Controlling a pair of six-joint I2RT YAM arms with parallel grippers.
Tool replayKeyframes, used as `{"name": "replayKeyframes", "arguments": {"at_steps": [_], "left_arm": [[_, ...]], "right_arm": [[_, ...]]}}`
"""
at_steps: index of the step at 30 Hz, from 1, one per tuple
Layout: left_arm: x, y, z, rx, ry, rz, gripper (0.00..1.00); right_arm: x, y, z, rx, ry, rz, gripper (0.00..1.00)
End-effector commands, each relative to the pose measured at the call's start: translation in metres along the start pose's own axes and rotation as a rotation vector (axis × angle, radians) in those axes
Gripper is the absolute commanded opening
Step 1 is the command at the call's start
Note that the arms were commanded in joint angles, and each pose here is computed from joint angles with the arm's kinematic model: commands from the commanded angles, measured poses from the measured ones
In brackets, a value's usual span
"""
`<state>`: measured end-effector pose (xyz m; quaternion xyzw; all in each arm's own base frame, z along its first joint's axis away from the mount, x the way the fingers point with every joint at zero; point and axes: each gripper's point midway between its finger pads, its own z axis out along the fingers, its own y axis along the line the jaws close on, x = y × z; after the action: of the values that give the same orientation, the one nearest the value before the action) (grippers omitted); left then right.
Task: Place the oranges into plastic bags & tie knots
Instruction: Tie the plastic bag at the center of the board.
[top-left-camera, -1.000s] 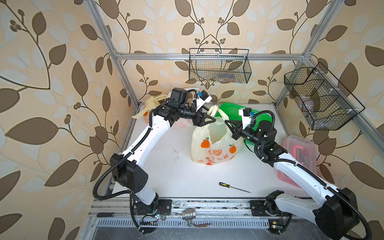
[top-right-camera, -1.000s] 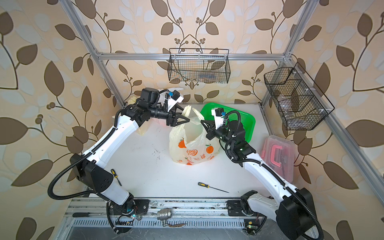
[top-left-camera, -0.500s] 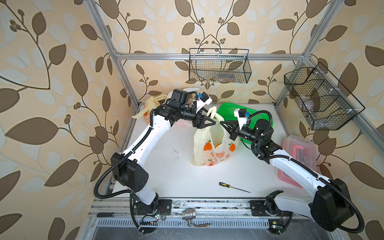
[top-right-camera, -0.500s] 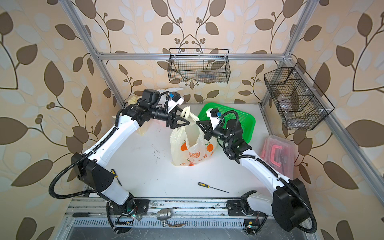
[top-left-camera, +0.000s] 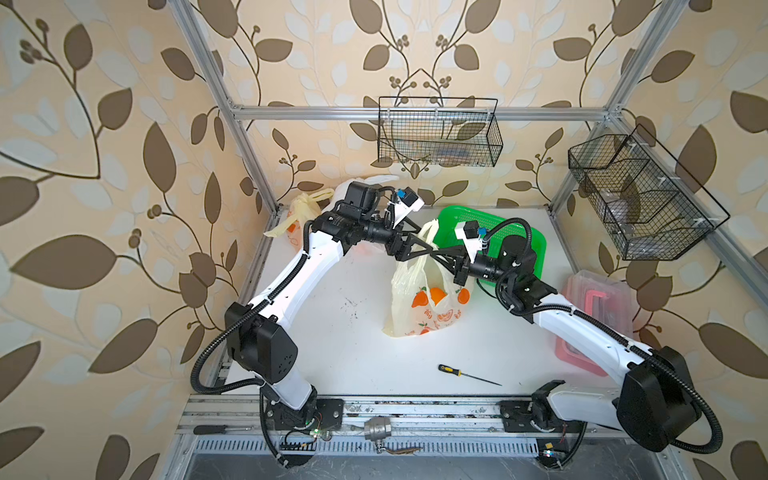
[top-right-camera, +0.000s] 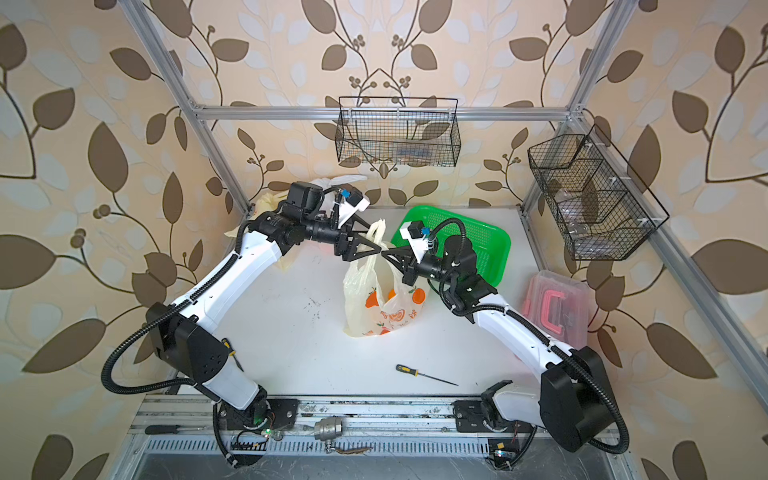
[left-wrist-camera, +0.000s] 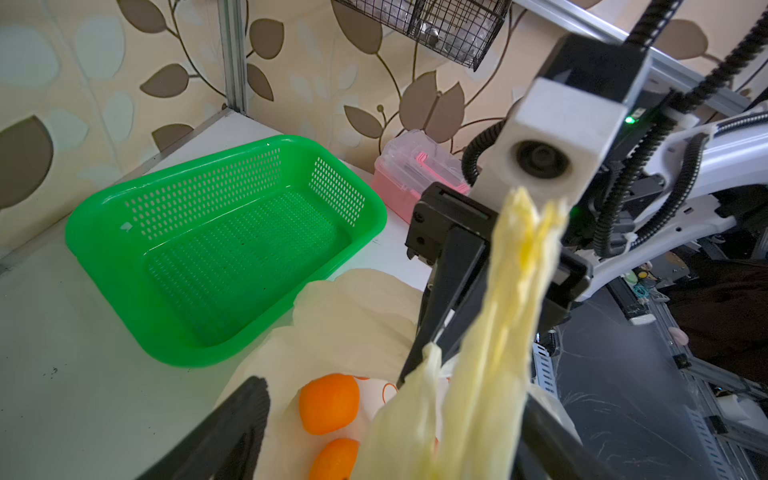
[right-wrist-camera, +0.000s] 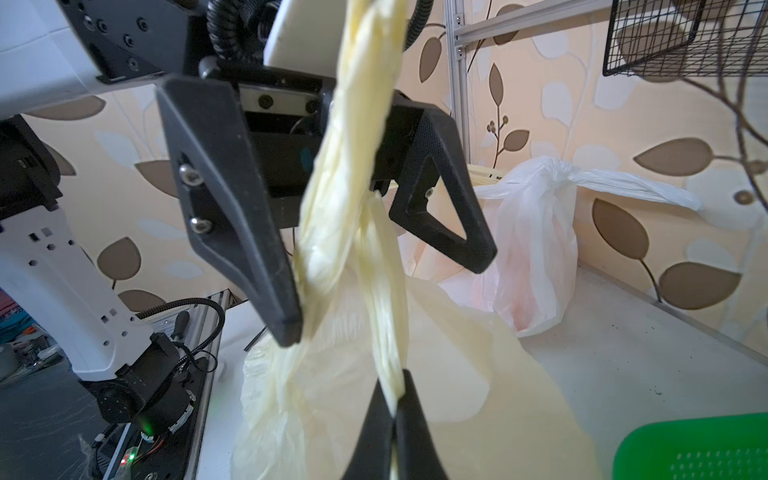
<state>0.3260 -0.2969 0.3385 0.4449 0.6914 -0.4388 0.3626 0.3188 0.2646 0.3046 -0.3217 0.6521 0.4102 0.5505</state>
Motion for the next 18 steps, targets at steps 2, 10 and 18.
{"name": "replayKeyframes", "arguments": {"at_steps": [2,10,18], "left_arm": [[-0.02,-0.02,-0.008,0.03,-0.052,0.063,0.71],[-0.017,-0.027,-0.008,0.072,-0.049,0.057,0.09],[-0.018,-0.033,-0.01,0.095,-0.048,0.077,0.0]], "right_arm": [[-0.012,0.005,0.0,-0.017,-0.017,-0.039,0.0],[-0.015,0.0,-0.004,0.029,-0.018,-0.029,0.0],[-0.059,0.006,-0.035,0.048,-0.09,-0.056,0.71]]}}
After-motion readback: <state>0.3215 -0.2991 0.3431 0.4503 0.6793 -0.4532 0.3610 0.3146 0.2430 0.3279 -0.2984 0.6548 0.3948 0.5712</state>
